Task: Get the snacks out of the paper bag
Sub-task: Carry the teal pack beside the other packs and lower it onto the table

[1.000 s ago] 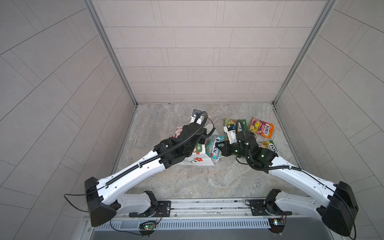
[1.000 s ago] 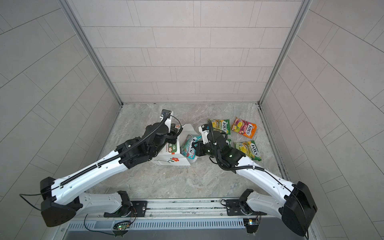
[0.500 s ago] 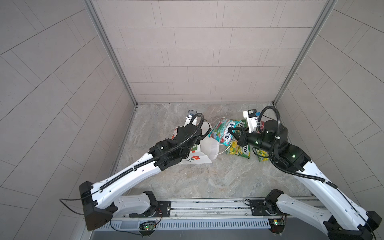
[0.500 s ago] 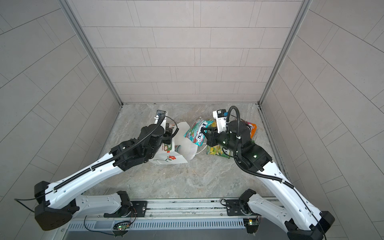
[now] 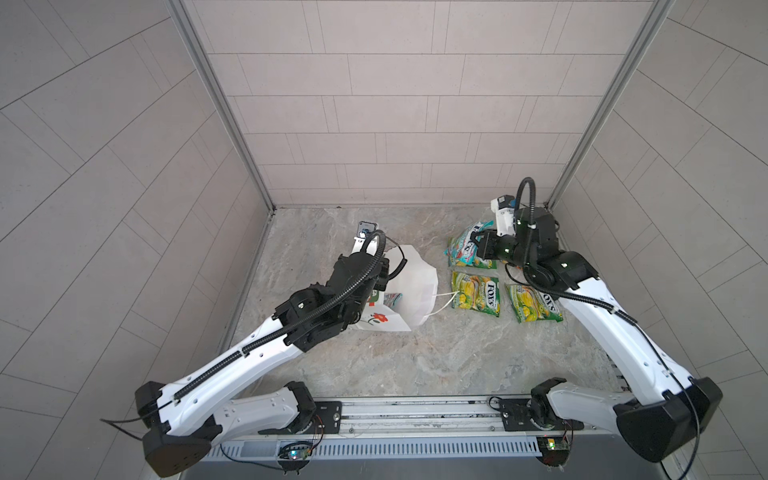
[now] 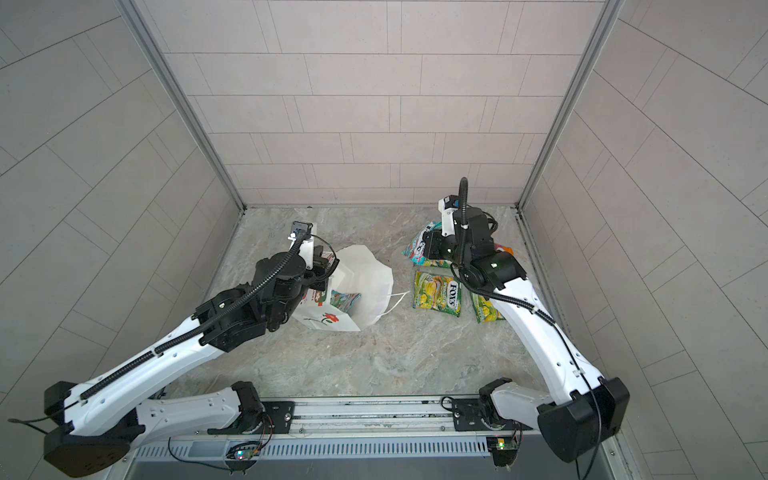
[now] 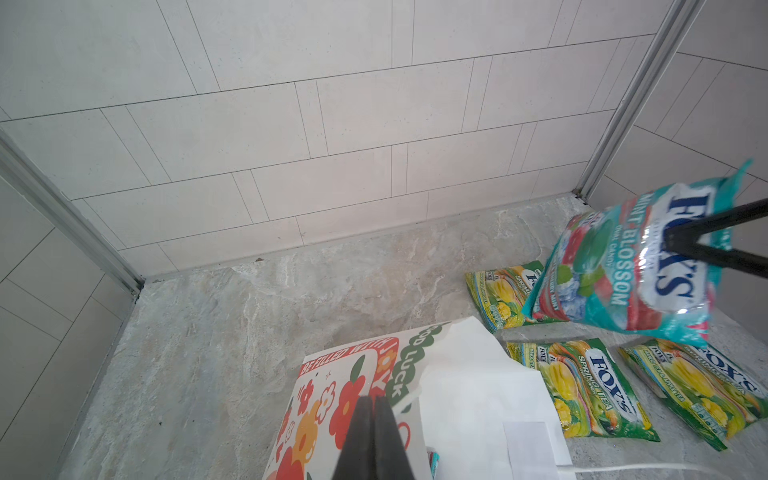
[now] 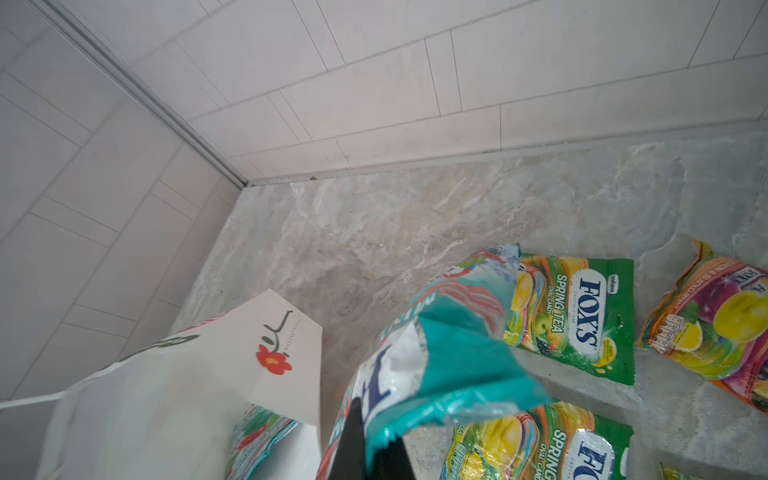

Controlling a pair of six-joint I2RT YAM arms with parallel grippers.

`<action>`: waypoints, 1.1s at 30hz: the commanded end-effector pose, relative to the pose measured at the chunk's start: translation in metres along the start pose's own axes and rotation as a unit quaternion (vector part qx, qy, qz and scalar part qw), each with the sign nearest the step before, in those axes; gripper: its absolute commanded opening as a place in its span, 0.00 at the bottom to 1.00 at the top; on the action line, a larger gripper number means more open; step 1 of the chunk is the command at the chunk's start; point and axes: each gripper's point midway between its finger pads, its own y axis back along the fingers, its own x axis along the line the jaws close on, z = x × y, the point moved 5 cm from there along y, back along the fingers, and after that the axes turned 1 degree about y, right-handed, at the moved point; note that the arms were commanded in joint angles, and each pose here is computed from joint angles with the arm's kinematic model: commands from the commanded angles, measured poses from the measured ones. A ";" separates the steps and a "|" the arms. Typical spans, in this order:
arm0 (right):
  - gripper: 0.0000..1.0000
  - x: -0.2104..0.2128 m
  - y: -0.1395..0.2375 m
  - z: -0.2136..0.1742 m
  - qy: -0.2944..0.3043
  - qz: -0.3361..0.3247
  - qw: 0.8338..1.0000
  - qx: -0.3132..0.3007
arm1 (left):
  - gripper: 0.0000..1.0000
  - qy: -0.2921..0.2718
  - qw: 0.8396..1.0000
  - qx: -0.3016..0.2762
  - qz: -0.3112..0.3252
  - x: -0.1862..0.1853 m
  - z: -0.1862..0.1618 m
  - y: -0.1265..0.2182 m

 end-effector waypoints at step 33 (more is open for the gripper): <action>0.12 -0.069 -0.218 -0.043 0.056 -0.012 0.972 0.229 | 0.00 0.006 1.000 0.002 0.010 0.008 -0.004 0.001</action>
